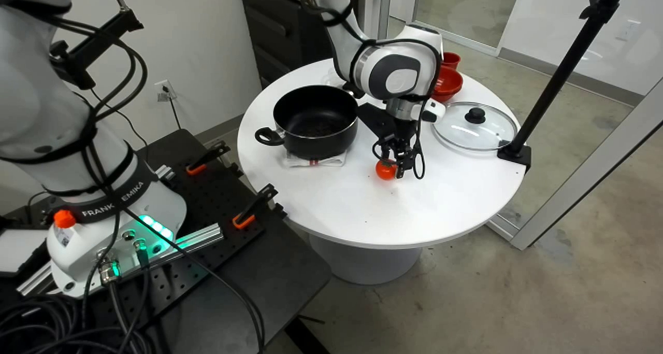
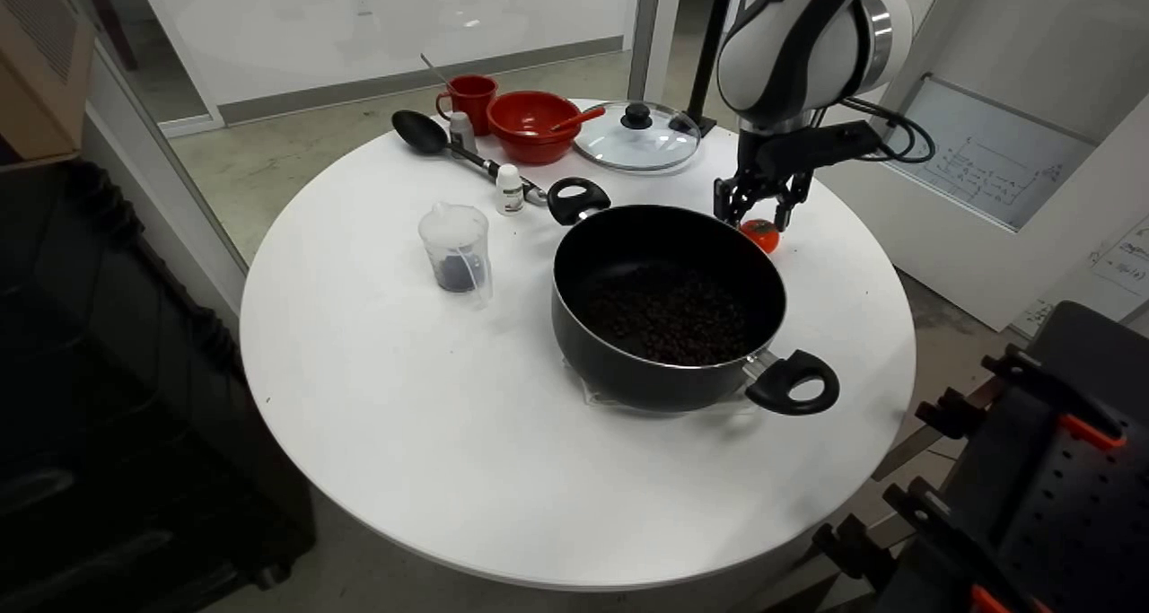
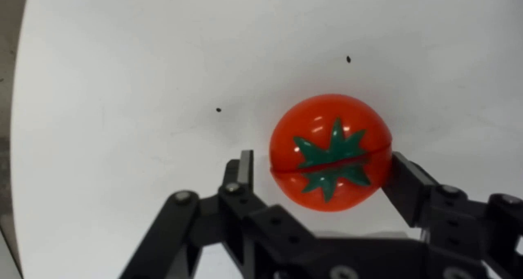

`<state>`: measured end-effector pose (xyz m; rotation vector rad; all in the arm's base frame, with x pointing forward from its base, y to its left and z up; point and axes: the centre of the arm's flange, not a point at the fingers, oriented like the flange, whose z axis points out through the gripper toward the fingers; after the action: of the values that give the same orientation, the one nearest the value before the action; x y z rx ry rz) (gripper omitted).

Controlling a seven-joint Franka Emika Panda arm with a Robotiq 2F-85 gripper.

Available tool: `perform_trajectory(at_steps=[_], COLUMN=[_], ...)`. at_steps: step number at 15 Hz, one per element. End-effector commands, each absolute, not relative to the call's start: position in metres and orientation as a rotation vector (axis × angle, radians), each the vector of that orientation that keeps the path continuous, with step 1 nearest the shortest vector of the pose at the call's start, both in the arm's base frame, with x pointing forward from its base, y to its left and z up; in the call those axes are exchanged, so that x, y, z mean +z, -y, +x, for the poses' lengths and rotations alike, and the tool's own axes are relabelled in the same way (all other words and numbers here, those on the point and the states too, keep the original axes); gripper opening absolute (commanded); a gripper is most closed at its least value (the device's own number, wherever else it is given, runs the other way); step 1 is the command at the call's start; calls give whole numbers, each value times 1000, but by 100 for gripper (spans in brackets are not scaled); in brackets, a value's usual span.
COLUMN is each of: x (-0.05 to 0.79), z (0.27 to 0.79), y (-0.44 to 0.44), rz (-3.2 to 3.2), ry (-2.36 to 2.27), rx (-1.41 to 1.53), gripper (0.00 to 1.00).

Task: Put the tomato in the black pot

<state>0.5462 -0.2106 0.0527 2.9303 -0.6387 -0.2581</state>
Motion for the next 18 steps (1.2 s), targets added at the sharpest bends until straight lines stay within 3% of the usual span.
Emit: perform_trajectory(at_steps=[1, 3, 9, 18], x=[47, 50, 74, 183], z=[554, 553, 551, 593], y=[209, 207, 188, 124], rz=[2910, 2893, 2863, 3024], ry=[648, 662, 675, 601], rx=[-301, -342, -425, -18], gripper=[48, 39, 39, 39])
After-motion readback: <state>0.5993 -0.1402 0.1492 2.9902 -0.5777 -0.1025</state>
